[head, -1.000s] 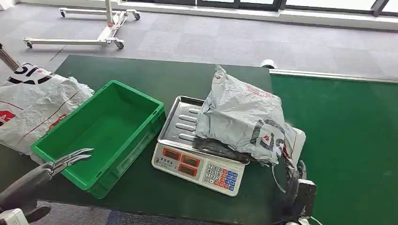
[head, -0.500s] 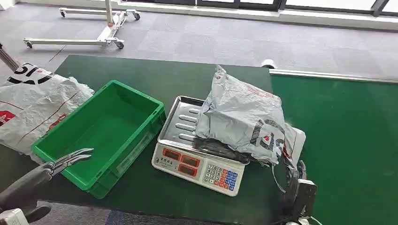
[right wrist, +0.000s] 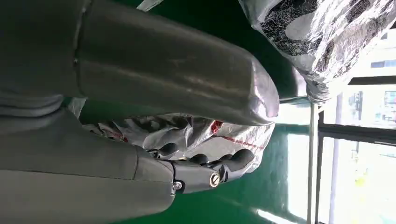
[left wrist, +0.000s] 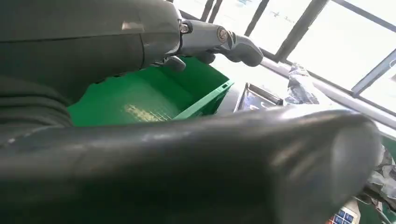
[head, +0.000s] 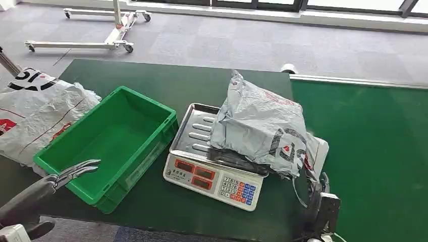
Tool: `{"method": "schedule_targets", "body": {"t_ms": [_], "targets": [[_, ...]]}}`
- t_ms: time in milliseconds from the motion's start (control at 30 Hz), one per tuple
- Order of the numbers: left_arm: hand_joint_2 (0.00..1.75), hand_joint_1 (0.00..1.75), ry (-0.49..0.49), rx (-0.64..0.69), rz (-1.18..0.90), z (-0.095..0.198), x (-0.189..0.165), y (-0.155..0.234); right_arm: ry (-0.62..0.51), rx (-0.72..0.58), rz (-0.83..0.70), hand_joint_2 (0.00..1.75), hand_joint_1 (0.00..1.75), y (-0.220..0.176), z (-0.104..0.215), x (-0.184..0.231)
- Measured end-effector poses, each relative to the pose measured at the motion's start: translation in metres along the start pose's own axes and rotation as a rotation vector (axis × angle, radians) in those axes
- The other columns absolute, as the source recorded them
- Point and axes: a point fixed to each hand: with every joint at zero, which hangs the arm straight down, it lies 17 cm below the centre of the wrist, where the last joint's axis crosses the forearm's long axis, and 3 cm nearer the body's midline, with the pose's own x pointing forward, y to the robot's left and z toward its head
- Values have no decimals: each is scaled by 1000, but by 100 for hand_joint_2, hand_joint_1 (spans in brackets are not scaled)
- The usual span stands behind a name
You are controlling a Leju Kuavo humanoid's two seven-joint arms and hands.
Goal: Moved the parcel from conveyor to table for the left to box.
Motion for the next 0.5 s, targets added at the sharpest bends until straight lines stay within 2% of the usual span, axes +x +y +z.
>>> {"method": "schedule_targets", "body": {"t_ms": [100,133,200,233,267,333,400,500], "targets": [[175,0,1,8,-16,0,-1,2,-5,-9,11,175,0,-2,0,1],[175,0,-16,85,-63,-4,-5,13,-52,-43,82,175,0,-18,-4,9],[175,0,6,402,-252,-10,-35,56,-196,-109,258,175,0,-49,-7,58],[175,0,60,523,-356,-9,-53,68,-248,-129,291,175,0,-55,-12,81],[175,0,155,659,-541,-1,-69,74,-331,-113,311,175,0,-57,-21,115],[175,0,210,817,-713,0,-71,80,-434,-82,301,175,0,-56,-20,153],[175,0,222,975,-651,7,-71,87,-500,-84,301,175,0,-58,-13,174],[175,0,232,926,-472,-11,-89,69,-559,-92,297,175,0,-60,-6,192]]}}
